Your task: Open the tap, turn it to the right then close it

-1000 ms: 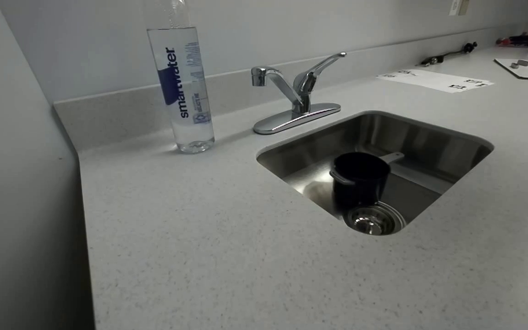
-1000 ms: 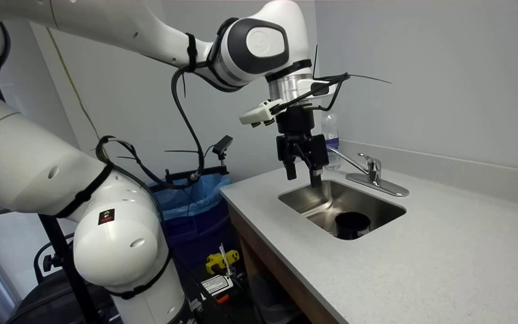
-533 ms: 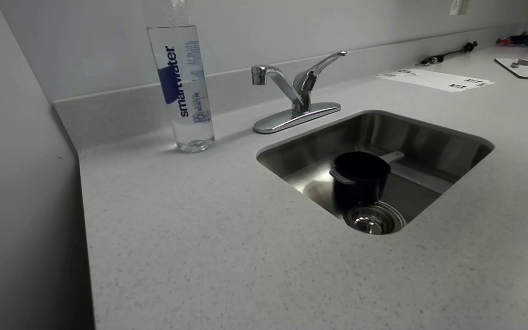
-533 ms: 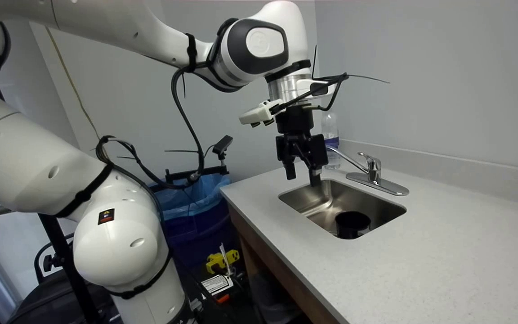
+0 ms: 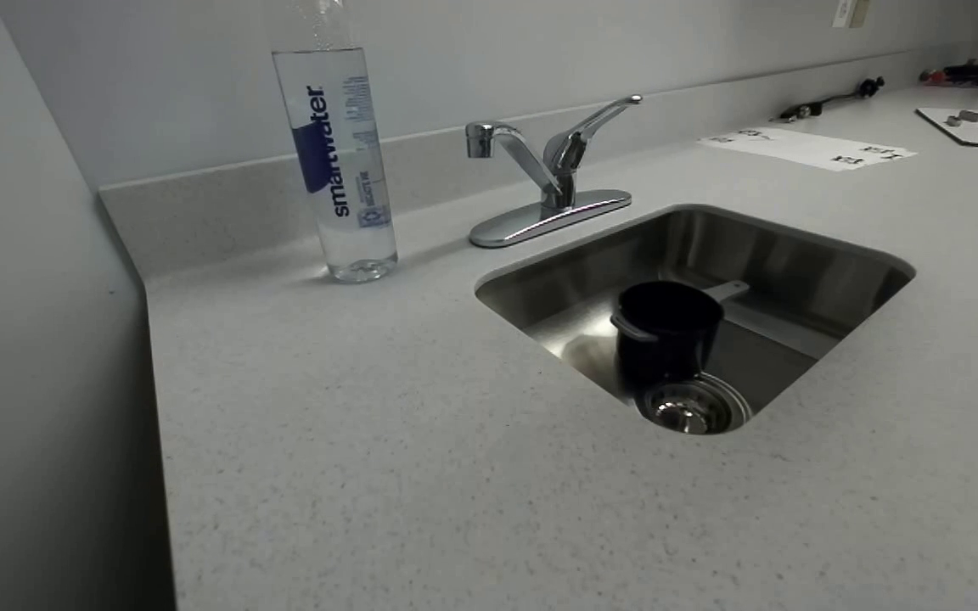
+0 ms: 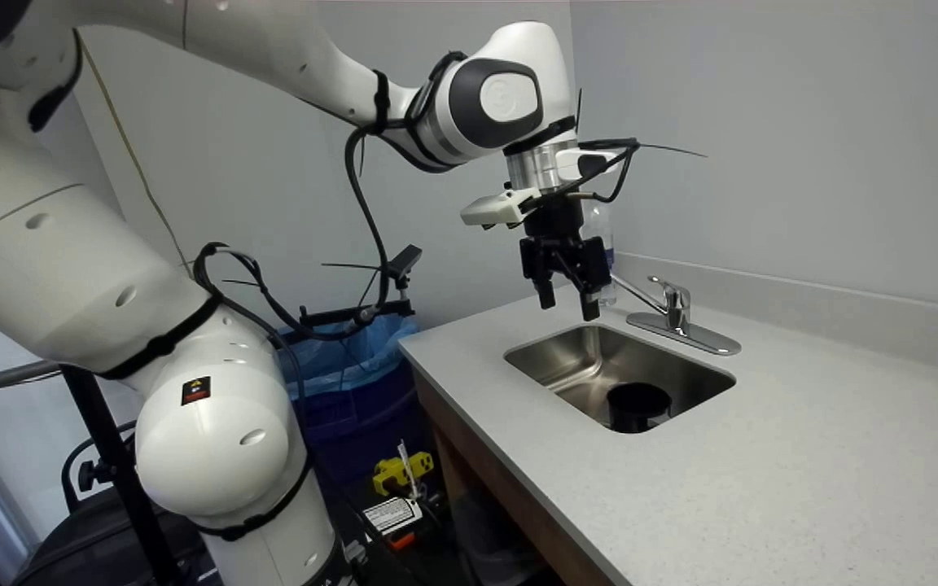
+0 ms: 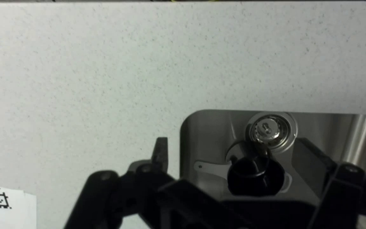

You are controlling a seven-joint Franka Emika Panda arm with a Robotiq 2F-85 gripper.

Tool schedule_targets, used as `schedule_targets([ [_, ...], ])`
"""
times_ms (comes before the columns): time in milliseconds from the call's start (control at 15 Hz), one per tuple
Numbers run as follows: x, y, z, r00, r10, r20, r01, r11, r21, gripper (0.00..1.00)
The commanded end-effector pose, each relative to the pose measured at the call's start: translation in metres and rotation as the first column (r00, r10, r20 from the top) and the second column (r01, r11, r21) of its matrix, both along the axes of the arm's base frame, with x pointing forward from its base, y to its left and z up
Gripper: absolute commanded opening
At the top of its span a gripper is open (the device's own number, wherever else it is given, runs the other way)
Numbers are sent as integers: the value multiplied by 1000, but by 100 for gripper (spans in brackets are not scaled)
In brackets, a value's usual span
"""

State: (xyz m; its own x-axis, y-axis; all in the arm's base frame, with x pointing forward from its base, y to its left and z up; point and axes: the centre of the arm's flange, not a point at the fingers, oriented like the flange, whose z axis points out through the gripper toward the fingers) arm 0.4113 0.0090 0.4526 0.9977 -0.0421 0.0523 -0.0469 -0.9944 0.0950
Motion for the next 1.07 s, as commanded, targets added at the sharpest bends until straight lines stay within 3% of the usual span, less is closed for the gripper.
schedule_targets([
  [0,59,20,3,999,-20,42,19,1000,24,100],
  [600,147,28,-8,992,-68,111,62,996,64,100],
  [667,121,23,-10,995,-44,93,40,998,40,100],
  [1000,137,23,-14,994,-52,93,48,998,45,100],
])
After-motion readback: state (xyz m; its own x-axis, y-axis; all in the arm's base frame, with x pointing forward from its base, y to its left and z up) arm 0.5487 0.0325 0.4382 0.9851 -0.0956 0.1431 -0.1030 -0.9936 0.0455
